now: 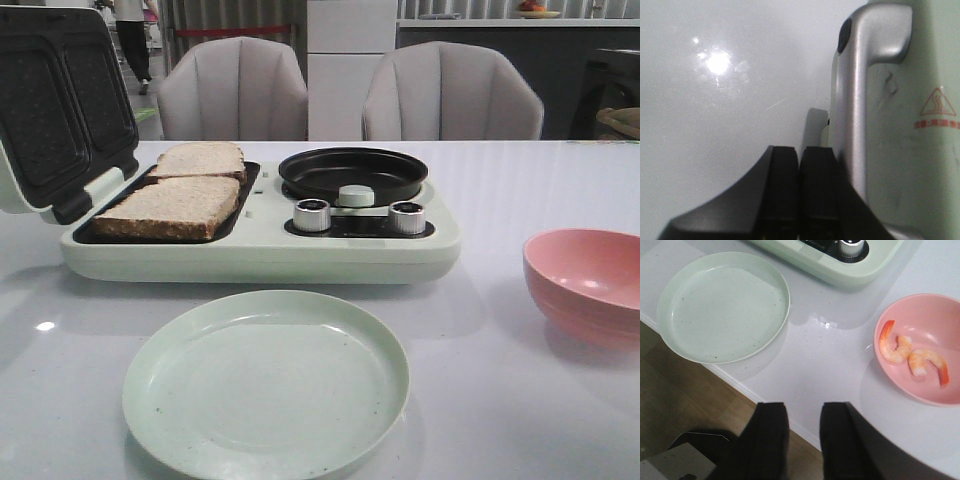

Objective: Make breakfast with bread and shrimp
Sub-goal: 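Push the sandwich maker lid down closed with the left gripper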

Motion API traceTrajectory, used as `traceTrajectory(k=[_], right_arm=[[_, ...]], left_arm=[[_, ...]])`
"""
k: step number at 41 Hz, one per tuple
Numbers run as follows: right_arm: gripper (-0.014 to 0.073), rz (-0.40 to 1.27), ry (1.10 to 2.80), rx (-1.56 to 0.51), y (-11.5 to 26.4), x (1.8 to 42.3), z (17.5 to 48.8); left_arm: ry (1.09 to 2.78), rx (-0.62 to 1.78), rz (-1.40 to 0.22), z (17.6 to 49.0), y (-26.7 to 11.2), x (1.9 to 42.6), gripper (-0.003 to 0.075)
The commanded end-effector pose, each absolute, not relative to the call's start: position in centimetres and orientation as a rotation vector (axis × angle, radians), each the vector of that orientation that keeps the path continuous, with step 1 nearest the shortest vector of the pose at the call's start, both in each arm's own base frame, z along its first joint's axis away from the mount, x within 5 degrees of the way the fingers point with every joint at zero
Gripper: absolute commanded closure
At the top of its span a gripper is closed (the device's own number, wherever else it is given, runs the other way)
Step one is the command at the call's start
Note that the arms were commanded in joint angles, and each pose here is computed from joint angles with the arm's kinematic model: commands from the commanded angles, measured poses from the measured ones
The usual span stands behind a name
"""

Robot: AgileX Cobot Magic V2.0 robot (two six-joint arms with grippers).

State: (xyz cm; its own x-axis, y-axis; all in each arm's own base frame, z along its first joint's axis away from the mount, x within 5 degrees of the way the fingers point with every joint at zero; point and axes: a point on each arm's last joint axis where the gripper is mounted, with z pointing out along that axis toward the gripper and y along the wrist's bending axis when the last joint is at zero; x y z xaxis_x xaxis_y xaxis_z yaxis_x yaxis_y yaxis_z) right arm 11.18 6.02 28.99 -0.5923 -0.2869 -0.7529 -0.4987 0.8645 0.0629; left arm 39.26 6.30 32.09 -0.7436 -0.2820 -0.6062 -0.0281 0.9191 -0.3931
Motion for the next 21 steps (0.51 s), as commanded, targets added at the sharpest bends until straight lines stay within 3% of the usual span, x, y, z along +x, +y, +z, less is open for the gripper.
traceTrajectory(k=[1, 21], right_arm=[[0.0288, 0.343, 2.144, -0.530, 6.0, 11.6, 30.5], [0.0288, 0.343, 2.144, -0.530, 6.0, 11.6, 30.5]], left_arm=[[2.262, -0.172, -0.533, 35.6, 4.8, 38.8, 0.0622], [2.299, 0.103, -0.642, 35.2, -3.0, 38.4, 0.0622]])
